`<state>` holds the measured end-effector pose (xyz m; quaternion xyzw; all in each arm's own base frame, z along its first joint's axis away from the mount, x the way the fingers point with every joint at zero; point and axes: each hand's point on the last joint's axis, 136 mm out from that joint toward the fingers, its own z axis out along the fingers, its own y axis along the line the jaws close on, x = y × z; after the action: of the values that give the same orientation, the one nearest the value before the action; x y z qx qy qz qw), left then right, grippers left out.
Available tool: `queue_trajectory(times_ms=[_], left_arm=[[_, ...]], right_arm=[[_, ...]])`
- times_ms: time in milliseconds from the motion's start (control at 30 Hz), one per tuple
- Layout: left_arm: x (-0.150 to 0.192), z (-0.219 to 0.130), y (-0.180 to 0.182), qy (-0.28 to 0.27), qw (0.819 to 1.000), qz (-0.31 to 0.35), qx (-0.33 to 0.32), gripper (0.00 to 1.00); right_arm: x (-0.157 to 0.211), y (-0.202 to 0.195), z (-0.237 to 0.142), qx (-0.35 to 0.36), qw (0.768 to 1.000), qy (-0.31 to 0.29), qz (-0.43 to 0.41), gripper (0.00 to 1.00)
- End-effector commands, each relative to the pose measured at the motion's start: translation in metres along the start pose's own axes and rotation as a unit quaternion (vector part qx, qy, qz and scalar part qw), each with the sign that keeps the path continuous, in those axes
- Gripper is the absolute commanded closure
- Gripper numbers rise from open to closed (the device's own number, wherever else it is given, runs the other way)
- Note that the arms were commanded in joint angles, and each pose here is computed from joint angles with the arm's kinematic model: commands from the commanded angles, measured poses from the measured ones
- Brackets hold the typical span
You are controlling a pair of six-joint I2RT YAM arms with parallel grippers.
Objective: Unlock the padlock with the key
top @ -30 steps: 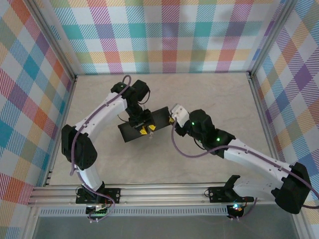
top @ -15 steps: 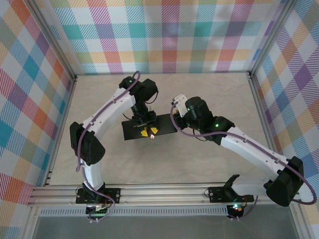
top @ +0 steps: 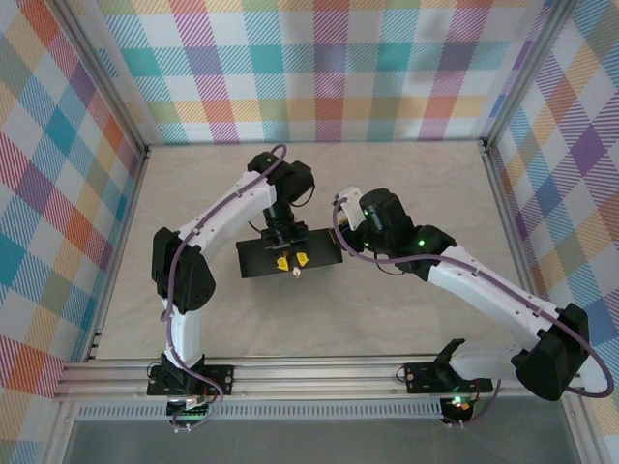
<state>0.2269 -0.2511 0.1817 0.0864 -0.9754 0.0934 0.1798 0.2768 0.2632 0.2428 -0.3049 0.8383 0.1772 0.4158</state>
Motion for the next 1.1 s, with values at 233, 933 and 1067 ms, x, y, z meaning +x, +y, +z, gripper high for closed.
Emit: queue_trajectory(times_ms=[233,933,1067], left_arm=[[-0.004,-0.016,-0.006,0.001,1.000,-0.015,-0.001,0.85],[-0.017,-0.047,-0.021,-0.025,0.996,-0.026,0.085,0.84],[-0.016,-0.051,-0.029,-0.025,0.993,-0.027,0.109,0.84]], right_arm=[[0.003,0.003,-0.003,-0.011,1.000,0.004,0.009,0.72],[0.015,0.042,-0.004,-0.148,0.978,-0.025,0.147,0.71],[0.023,0.054,0.008,-0.197,0.954,-0.038,0.224,0.68]])
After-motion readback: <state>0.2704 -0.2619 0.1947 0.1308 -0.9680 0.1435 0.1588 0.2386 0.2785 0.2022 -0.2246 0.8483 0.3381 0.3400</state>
